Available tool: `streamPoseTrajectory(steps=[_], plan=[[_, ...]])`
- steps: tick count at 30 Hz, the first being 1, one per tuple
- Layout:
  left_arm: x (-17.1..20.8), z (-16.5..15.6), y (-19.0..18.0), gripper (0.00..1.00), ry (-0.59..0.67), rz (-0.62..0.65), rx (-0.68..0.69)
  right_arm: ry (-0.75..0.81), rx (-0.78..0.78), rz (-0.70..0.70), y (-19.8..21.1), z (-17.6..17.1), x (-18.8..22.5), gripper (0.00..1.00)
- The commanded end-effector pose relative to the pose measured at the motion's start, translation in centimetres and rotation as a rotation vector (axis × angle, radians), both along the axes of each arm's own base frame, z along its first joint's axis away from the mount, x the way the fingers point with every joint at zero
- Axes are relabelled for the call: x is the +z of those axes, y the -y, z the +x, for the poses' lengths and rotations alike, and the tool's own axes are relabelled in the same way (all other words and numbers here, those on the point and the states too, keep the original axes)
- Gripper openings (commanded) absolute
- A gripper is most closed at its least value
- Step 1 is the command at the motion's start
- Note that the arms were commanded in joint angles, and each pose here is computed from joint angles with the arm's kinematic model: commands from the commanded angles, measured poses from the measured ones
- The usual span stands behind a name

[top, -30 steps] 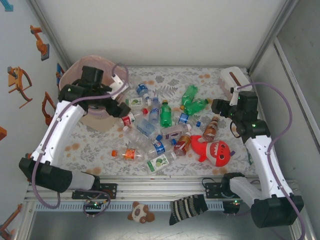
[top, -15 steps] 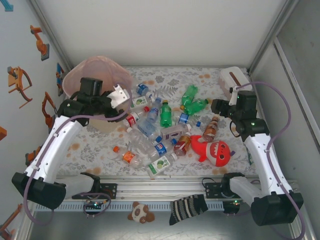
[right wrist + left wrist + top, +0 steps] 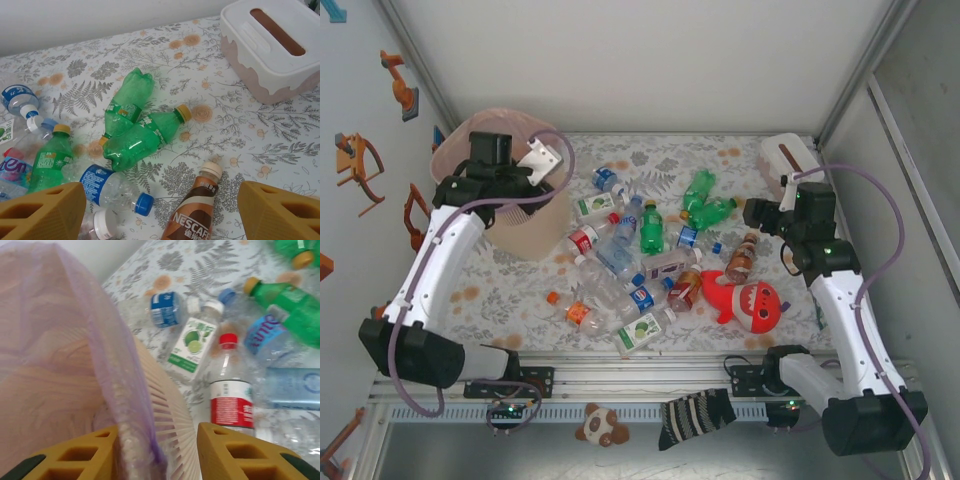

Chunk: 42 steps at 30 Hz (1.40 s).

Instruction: Put the plastic bottles in the bin

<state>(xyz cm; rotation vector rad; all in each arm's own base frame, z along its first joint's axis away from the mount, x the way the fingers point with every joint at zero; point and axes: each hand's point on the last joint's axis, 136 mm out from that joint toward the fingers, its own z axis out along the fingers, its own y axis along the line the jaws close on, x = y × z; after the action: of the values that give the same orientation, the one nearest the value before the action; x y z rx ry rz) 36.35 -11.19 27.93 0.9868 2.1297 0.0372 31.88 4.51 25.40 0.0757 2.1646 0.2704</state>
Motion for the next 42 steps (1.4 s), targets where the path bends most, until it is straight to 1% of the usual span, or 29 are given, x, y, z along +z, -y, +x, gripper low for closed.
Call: streamPoseTrajectory(steps=[1,7,12,14,17,22,27,30,34,38,40,42], plan=[[-1.9,2.4,-2.6,0.39,-0.055,0.041,0.135,0.039,-0.002,0.012,-0.2,0.0,1.7,0.78],[-2.4,5.8,-3.8,0.39,-0.069,0.041,0.230,0.041,-0.008,0.012,-0.1,0.0,1.7,0.78],[-2.8,7.6,-5.4,0.40,-0.079,0.053,0.314,0.044,-0.014,0.008,0.0,-0.3,1.7,0.79],[-2.4,7.7,-5.3,0.44,-0.081,0.040,0.312,0.043,-0.017,0.005,0.1,-0.3,1.7,0.78],[-0.8,7.0,-4.1,0.53,-0.060,-0.025,0.268,0.048,-0.017,0.005,0.1,-0.5,1.9,0.78],[3.0,5.4,-2.6,0.65,0.005,-0.125,0.191,0.049,-0.015,0.004,0.1,-0.5,2.1,0.78],[6.0,3.5,-1.5,0.69,0.057,-0.188,0.122,0.050,0.007,-0.012,-0.1,-0.5,2.3,0.79],[7.1,1.9,-0.4,0.69,0.061,-0.220,0.056,0.054,0.024,-0.035,-0.1,-0.5,2.5,0.79],[7.4,-0.8,1.4,0.69,0.058,-0.234,-0.072,0.059,0.062,-0.056,-0.5,-0.6,2.9,0.79],[6.8,-3.9,3.6,0.69,0.040,-0.195,-0.201,0.052,0.083,-0.067,-0.7,-0.4,2.8,0.79],[6.1,-5.1,4.6,0.69,0.029,-0.161,-0.227,0.051,0.084,-0.066,-0.7,-0.3,2.8,0.79],[5.7,-6.3,5.7,0.68,0.006,-0.159,-0.236,0.051,0.085,-0.060,-0.8,-0.2,2.7,0.79]])
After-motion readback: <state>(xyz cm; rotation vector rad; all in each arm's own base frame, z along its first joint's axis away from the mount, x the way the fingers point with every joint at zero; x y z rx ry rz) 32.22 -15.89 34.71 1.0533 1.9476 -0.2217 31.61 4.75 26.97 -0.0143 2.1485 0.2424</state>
